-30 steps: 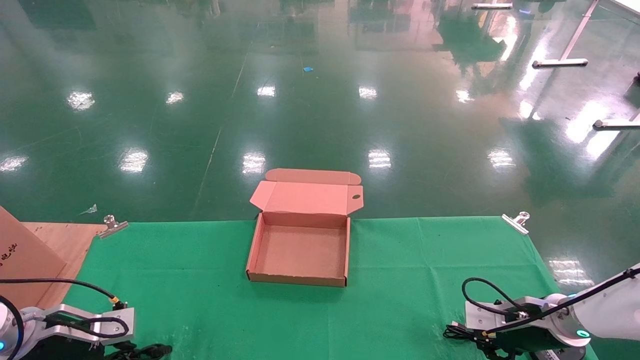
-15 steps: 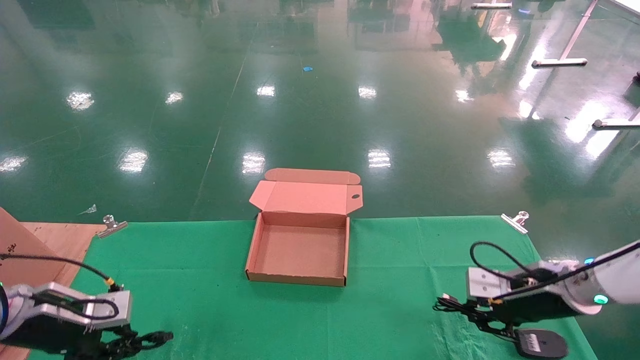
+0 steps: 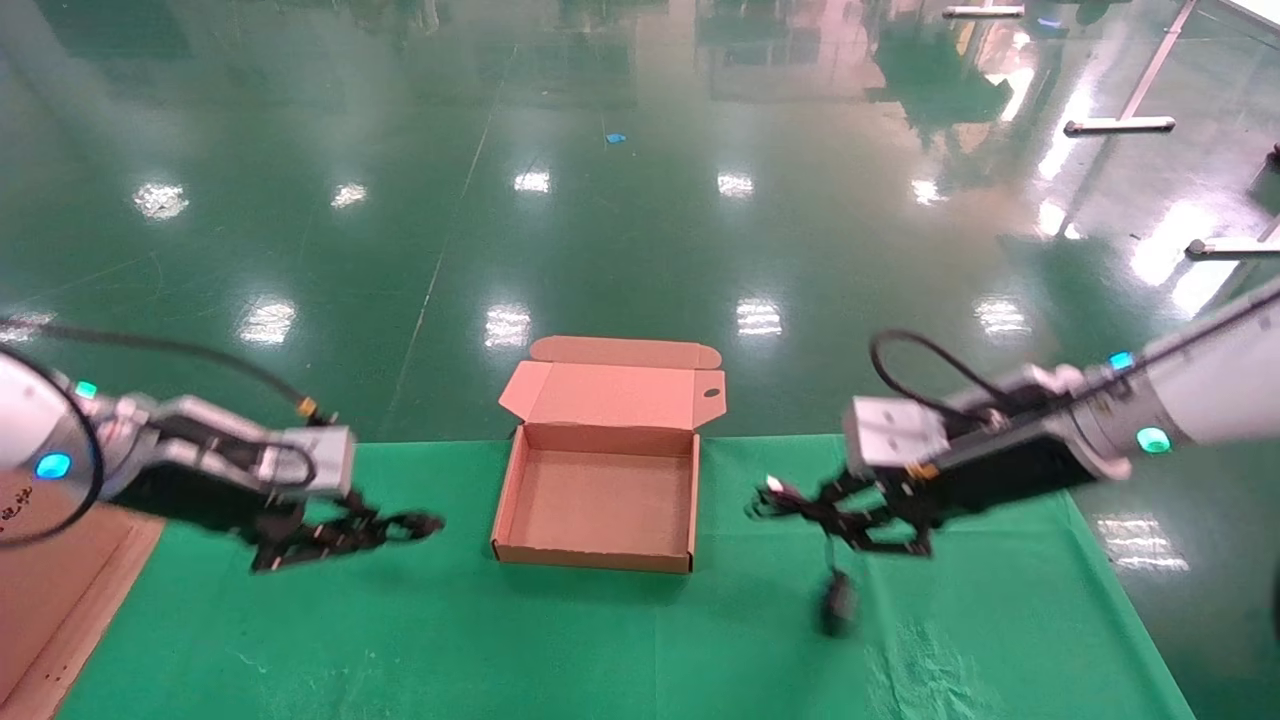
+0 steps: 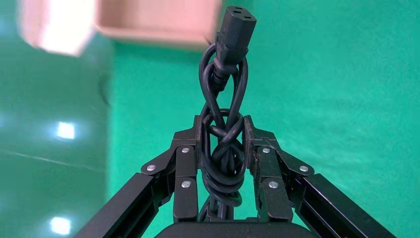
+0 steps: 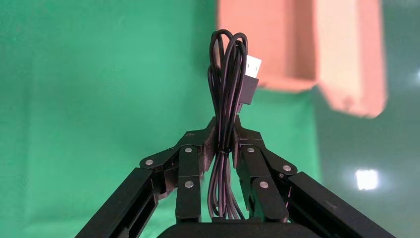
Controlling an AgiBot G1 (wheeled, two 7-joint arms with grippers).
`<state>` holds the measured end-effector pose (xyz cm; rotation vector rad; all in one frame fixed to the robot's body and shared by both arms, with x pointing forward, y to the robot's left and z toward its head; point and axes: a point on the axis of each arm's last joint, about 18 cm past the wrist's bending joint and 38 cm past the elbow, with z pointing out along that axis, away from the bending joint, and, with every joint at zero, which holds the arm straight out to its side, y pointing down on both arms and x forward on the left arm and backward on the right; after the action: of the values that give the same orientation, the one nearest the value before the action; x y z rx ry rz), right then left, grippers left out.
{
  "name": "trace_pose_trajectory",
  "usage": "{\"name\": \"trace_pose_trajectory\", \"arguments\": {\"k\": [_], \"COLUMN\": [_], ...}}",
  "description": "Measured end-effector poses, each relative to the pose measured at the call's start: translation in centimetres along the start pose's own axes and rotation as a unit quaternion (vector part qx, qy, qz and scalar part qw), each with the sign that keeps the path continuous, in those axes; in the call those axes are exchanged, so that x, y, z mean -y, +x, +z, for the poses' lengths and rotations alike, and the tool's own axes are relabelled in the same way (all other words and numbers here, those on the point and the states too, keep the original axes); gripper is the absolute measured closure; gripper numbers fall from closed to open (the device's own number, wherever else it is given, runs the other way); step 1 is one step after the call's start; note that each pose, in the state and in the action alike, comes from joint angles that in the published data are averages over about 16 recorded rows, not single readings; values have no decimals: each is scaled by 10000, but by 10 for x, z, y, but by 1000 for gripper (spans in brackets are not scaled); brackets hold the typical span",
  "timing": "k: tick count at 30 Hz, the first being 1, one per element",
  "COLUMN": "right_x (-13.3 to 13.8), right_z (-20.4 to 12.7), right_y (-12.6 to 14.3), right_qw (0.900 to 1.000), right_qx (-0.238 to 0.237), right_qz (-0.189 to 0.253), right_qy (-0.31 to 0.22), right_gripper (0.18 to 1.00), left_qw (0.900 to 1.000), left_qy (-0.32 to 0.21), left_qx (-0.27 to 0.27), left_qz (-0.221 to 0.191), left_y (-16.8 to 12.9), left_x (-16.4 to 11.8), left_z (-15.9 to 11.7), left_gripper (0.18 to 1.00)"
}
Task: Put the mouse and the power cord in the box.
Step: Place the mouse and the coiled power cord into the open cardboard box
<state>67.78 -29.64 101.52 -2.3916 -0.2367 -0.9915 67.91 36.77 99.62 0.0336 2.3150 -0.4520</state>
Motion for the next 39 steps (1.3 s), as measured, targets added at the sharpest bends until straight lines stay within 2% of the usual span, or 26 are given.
{"name": "trace_pose_trajectory", "arguments": {"k": [10,20,28,39], "right_x": [66,106,124,138], "right_z": [-10,0,12,30], "right_y": [41,79,96,95], "right_qw": [9977,9885,9788,9753], "right_qx": [-350,-1122,-1665,-1788], "right_qz": [-556,-1014,-1184,-1290], "right_qy": [177,61,107,143], "right_gripper": [948,948,948,948], "left_qw": [9953,9825,9730,9685], "left_qy": [239,168,118,283], "left_qx": [401,1013,1543,1731], "left_qz": [844,1556,1712,1766], "left_y": [-44,-80,-102,-105], "left_x": [67,117,138,152], "left_z": [-27,-35,-31,-20], "left_gripper": [836,837,837,838]}}
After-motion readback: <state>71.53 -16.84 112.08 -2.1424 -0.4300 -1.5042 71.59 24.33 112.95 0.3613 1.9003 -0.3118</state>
